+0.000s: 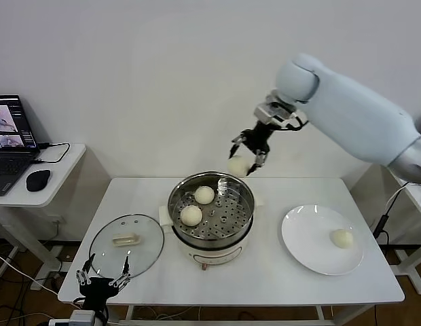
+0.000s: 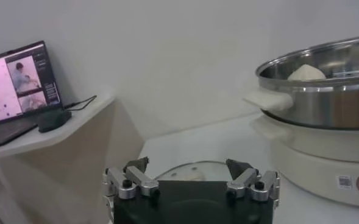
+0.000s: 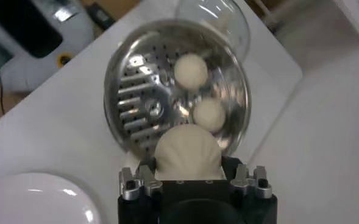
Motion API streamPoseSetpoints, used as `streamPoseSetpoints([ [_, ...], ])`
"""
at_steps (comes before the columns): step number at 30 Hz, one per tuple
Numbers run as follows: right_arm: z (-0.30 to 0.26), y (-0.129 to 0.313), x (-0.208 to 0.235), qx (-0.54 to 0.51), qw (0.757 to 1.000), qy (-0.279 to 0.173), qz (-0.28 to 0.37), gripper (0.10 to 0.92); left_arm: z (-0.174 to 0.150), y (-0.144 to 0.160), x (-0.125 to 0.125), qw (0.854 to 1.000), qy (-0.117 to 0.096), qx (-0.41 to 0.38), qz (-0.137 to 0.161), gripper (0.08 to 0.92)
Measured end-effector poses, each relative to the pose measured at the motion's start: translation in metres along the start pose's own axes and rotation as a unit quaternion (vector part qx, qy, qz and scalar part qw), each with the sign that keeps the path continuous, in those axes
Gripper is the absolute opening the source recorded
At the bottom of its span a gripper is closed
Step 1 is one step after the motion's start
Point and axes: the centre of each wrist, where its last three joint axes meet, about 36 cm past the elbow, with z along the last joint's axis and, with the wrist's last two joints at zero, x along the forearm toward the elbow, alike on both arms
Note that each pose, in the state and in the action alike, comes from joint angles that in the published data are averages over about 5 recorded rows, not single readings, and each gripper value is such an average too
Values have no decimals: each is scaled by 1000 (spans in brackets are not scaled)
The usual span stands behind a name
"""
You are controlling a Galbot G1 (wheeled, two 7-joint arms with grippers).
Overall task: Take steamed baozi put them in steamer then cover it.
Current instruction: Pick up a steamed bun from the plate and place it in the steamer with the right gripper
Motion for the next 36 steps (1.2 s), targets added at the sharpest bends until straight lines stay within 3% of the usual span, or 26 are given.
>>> streamPoseSetpoints([
  [17,-61,-17,-83,199,977,25,-73,662,2,-1,0,1000,2,8,-8,823],
  [36,-95,-17,-166,275,956,22,-103,662,1,0,2,1000,0,8,-7,823],
])
